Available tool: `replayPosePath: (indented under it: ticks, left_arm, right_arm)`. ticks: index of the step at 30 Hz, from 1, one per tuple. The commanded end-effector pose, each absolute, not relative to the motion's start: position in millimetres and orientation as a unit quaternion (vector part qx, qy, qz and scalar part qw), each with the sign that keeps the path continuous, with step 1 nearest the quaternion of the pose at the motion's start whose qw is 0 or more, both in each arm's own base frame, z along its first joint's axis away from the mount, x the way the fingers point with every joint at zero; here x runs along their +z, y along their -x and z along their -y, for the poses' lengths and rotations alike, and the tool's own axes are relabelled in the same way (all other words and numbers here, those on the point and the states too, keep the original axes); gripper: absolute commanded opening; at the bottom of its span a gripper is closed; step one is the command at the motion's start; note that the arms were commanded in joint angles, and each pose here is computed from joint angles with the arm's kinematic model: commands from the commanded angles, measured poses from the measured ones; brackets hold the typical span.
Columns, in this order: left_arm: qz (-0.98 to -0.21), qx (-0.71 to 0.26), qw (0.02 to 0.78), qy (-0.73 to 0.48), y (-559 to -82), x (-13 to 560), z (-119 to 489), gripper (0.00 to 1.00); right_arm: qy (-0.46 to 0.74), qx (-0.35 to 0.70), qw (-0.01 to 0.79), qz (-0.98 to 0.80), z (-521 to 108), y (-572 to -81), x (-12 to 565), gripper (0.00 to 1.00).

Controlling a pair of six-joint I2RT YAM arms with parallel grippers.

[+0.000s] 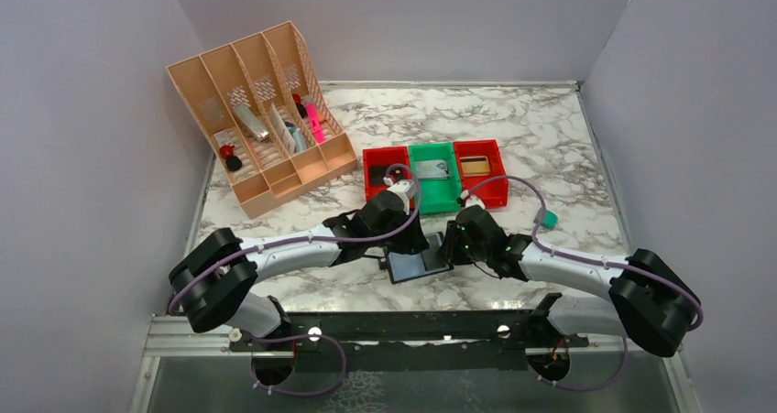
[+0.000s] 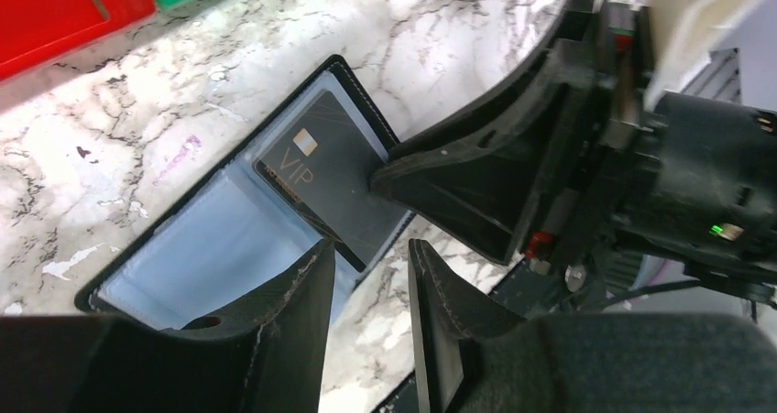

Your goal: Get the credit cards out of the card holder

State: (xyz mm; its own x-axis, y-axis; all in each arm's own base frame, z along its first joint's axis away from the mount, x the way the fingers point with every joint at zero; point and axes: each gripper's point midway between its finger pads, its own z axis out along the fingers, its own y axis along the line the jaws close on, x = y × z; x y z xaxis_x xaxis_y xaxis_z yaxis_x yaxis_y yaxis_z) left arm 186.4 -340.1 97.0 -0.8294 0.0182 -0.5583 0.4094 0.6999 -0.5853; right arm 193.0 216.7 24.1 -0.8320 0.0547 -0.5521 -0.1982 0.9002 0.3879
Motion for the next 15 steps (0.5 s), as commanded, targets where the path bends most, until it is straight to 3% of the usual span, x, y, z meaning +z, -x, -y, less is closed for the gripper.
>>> replayPosePath:
  ticks: [1,10,15]
  left_arm:
    - [-0.882,-0.372,0.266,-0.114,-193,88,351,0.38]
    - [-0.906,-0.324,0.254,-0.101,-192,51,343,0.29]
    - [-0.912,-0.320,0.244,-0.078,-184,36,340,0.36]
  right_arm:
    - [0.029,0.191,0.266,-0.945,-204,-184,0,0.27]
    - [-0.005,0.197,0.240,-0.951,-198,-170,-11,0.24]
    - [-0.016,0.197,0.221,-0.955,-197,-163,-17,0.24]
